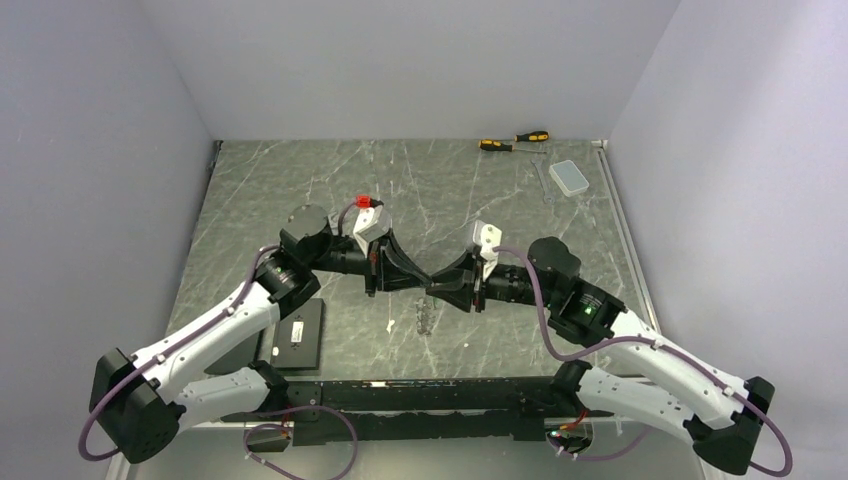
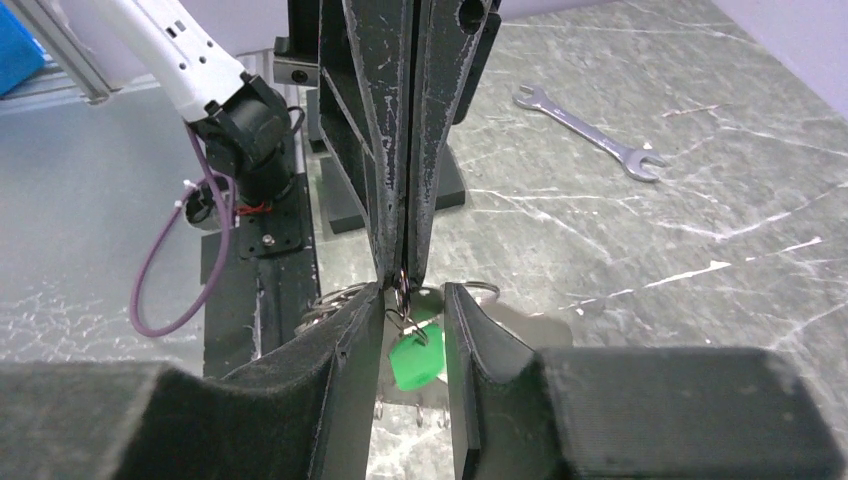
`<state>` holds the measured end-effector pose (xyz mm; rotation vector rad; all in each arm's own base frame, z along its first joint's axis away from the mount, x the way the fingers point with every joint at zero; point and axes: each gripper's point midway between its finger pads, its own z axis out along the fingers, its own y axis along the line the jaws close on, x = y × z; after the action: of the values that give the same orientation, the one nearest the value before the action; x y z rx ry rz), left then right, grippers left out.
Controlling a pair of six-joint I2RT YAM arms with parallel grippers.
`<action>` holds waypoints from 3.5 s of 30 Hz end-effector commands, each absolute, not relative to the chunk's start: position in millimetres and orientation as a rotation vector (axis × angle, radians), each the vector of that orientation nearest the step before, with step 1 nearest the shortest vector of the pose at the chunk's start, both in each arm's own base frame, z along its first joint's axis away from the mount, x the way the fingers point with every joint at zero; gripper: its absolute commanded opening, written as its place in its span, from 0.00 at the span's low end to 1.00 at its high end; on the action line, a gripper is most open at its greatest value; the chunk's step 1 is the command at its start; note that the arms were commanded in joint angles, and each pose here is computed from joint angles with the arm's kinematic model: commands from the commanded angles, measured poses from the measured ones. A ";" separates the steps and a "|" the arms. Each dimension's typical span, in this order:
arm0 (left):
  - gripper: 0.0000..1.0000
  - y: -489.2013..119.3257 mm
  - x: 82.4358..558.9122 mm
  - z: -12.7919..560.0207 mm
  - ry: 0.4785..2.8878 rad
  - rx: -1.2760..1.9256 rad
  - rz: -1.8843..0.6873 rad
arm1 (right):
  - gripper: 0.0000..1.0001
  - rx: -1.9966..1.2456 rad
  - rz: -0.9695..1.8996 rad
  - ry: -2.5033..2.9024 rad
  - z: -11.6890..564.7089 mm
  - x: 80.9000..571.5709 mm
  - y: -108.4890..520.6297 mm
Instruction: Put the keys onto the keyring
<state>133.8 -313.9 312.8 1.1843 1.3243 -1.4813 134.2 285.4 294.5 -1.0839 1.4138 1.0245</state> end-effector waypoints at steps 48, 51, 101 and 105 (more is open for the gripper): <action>0.00 -308.2 133.1 361.2 1.088 0.944 -1.562 | 0.43 -0.967 1.025 1.207 349.2 130.9 275.0; 0.00 -308.1 131.5 362.4 1.081 0.946 -1.568 | 0.42 -0.977 1.033 1.204 350.1 132.0 279.3; 0.00 -310.2 130.0 359.0 1.065 0.953 -1.574 | 0.00 -1.001 1.062 1.161 358.5 133.8 292.2; 0.00 -310.1 129.3 357.1 1.075 0.961 -1.569 | 0.00 -1.012 1.069 1.165 356.5 131.2 291.6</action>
<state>137.6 -311.0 349.4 0.9437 1.1162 -1.5513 136.3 291.0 324.6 -1.0176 1.2740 1.0572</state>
